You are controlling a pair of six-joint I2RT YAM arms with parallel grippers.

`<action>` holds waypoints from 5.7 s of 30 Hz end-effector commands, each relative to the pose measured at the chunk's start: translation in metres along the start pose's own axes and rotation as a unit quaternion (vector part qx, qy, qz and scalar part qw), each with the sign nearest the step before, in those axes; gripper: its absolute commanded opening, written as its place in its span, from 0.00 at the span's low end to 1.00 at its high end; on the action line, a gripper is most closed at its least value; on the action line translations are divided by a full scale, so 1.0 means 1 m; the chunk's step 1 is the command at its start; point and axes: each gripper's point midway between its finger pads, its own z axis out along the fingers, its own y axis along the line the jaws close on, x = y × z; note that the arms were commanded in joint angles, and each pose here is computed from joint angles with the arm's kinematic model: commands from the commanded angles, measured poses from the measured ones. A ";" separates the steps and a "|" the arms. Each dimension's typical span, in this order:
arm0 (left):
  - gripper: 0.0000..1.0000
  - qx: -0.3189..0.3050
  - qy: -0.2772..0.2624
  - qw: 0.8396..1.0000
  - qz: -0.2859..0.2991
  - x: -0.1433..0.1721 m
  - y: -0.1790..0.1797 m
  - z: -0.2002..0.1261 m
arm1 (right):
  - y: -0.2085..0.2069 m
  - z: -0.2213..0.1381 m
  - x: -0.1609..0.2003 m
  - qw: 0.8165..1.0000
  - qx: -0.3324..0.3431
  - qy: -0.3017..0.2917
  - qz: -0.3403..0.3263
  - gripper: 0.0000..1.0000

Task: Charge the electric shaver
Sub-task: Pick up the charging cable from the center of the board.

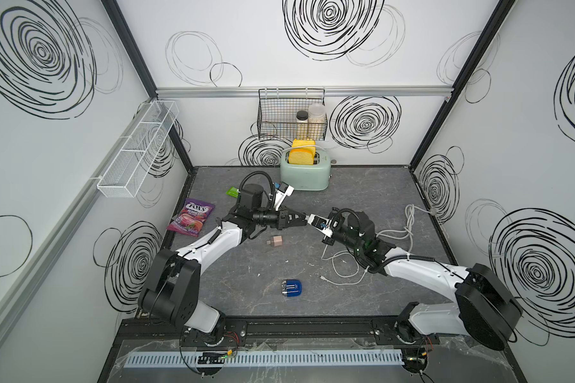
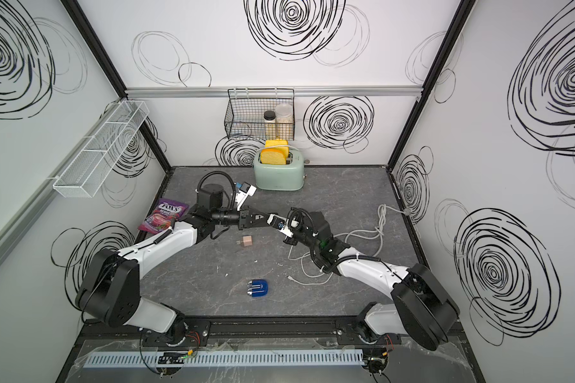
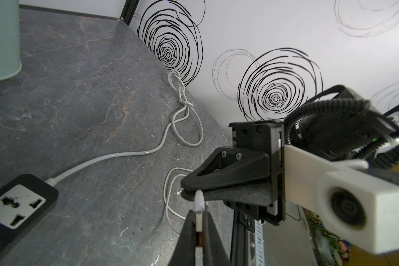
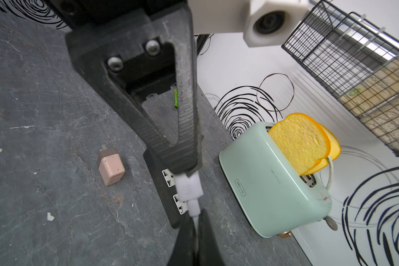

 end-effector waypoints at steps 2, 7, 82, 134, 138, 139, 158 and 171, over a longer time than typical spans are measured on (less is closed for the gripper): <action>0.27 0.020 0.008 1.000 0.020 -0.004 -0.010 0.006 | -0.007 0.001 -0.023 1.000 0.000 -0.030 0.007 0.00; 0.14 0.017 0.009 1.000 0.021 -0.004 -0.008 0.007 | -0.004 0.002 -0.022 1.000 -0.008 -0.029 -0.002 0.00; 0.00 0.058 0.010 0.998 -0.002 -0.029 -0.009 -0.012 | -0.012 -0.008 -0.054 0.979 0.054 -0.188 -0.064 0.22; 0.00 0.076 0.015 0.997 0.000 -0.021 -0.014 -0.009 | -0.012 0.007 -0.048 0.983 0.052 -0.166 -0.050 0.16; 0.00 0.076 0.016 0.997 0.000 -0.020 -0.013 -0.008 | -0.011 0.007 -0.046 0.984 0.051 -0.164 -0.050 0.17; 0.00 0.076 0.016 0.997 -0.001 -0.020 -0.013 -0.008 | -0.011 0.007 -0.046 0.984 0.052 -0.163 -0.050 0.17; 0.00 0.078 0.015 0.997 0.006 -0.022 -0.016 -0.009 | -0.016 0.007 -0.044 0.985 0.060 -0.158 -0.040 0.00; 0.86 -0.076 -0.055 0.994 0.048 -0.052 0.015 -0.067 | -0.029 -0.007 -0.029 0.990 0.065 -0.125 -0.007 0.00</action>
